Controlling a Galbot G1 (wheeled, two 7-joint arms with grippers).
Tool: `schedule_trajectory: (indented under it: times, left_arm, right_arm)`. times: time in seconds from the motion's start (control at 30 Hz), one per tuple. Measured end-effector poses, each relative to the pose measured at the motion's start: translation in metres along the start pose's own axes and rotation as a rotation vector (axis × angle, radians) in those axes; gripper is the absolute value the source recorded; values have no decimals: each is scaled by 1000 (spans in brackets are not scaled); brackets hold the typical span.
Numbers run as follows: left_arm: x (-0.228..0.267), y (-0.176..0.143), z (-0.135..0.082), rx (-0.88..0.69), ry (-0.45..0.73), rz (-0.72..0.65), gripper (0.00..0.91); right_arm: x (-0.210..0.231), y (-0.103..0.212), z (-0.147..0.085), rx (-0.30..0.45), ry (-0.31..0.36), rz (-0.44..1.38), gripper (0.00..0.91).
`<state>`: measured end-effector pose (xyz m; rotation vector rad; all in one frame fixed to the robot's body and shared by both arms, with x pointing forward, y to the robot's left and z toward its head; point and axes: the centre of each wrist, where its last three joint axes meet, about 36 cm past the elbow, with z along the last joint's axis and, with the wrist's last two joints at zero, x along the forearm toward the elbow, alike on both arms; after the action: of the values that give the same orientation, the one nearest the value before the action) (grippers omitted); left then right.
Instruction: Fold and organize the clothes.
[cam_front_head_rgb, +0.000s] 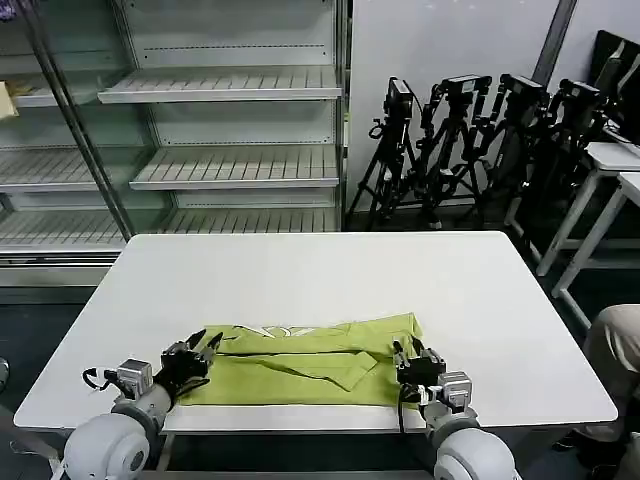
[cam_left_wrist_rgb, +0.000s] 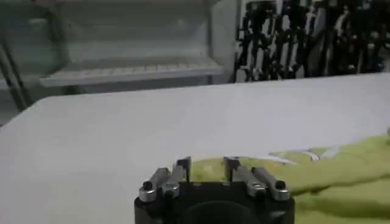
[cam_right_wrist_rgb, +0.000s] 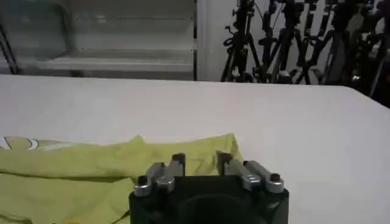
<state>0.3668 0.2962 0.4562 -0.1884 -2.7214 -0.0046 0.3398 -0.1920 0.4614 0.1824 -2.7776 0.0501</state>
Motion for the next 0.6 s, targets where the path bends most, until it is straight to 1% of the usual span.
schedule_trajectory:
  times: [0.17, 0.4, 0.43, 0.47, 0.5, 0.53, 0.6]
  left_arm:
    - [0, -6, 7, 78, 22, -75, 907]
    - [1, -14, 17, 145, 54, -120, 907]
    - [1, -15, 18, 152, 57, -122, 675]
    - [0, -16, 19, 157, 61, -125, 333]
    - [0, -16, 20, 162, 65, -126, 30]
    - [0, -17, 22, 168, 71, -127, 10]
    - [-1, -17, 25, 173, 77, -132, 10]
  right_arm:
    - [10, 0, 2, 1, -12, 9, 907]
    - [22, 0, 8, 0, -13, 21, 907]
    - [23, -1, 9, 0, -13, 23, 907]
    - [24, -1, 9, 0, -13, 25, 907]
    - [26, -1, 10, 0, -13, 27, 907]
    - [27, -1, 10, 0, -13, 28, 907]
    - [29, -1, 11, -1, -13, 28, 907]
